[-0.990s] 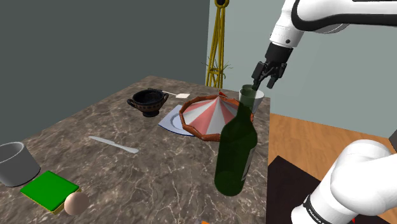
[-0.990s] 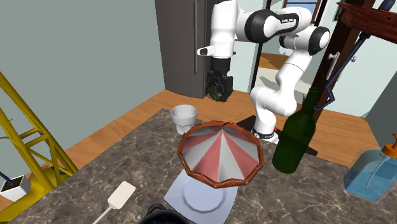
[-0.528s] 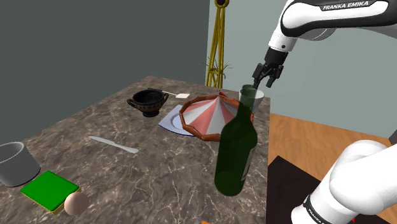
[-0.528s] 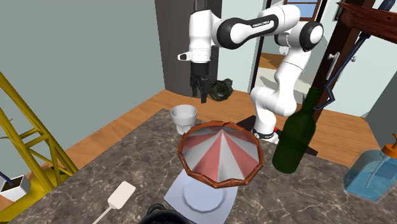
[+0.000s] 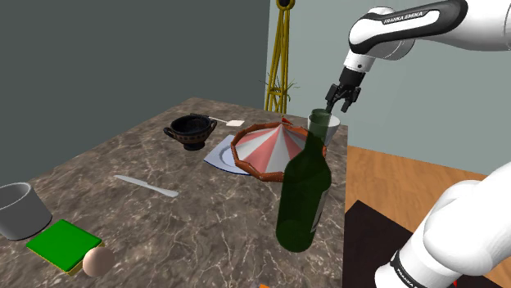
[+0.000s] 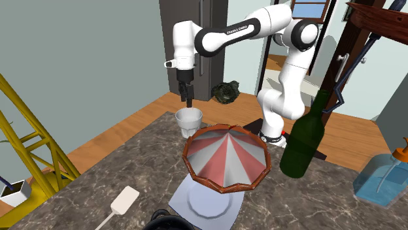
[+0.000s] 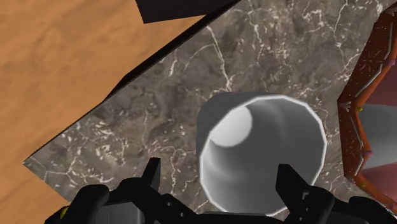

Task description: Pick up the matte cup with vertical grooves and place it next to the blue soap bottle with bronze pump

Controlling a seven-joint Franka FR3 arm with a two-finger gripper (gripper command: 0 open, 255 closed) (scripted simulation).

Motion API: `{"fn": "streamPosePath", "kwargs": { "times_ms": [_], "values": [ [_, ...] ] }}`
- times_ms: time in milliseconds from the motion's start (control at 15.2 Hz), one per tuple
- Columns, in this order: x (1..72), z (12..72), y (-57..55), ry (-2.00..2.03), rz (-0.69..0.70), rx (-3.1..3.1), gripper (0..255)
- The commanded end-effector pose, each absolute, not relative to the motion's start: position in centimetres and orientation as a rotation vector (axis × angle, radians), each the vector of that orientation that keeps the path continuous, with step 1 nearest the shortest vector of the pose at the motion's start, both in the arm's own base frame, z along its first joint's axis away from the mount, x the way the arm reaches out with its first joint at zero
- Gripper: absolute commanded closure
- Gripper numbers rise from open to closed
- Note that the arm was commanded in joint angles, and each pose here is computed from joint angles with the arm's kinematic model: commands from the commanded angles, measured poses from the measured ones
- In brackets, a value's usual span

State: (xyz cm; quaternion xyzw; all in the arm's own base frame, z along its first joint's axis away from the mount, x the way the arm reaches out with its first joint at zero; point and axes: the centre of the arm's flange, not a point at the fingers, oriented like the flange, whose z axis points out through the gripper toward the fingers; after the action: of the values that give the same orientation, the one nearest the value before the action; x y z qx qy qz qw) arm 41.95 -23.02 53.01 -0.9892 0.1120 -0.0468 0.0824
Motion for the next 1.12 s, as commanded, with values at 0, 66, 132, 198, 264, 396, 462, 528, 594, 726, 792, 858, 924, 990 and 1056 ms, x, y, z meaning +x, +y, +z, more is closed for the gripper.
{"fn": "streamPosePath", "kwargs": {
  "times_ms": [0,66,132,198,264,396,462,528,594,726,792,858,924,990,1056],
  "values": [
    [42.5,51.8,-24.1,0.339,-0.139,-2.952,0],
    [42.6,51.3,-24.0,0.339,-0.139,-2.952,0],
    [42.7,50.8,-23.9,0.339,-0.139,-2.952,0],
    [42.7,50.3,-23.8,0.339,-0.139,-2.952,0],
    [42.8,49.8,-23.7,0.339,-0.139,-2.952,0],
    [42.9,48.7,-23.6,0.339,-0.139,-2.952,0],
    [42.9,48.4,-23.5,0.339,-0.139,-2.952,0],
    [42.9,48.4,-23.5,0.339,-0.139,-2.952,0],
    [42.9,48.4,-23.5,0.339,-0.139,-2.952,0],
    [42.9,48.4,-23.5,0.339,-0.139,-2.952,0],
    [42.9,48.4,-23.5,0.339,-0.139,-2.952,0],
    [42.9,48.4,-23.5,0.339,-0.139,-2.952,0],
    [42.9,48.4,-23.5,0.339,-0.139,-2.952,0],
    [42.9,48.4,-23.5,0.339,-0.139,-2.952,0],
    [42.9,48.4,-23.5,0.339,-0.139,-2.952,255]
  ]
}}
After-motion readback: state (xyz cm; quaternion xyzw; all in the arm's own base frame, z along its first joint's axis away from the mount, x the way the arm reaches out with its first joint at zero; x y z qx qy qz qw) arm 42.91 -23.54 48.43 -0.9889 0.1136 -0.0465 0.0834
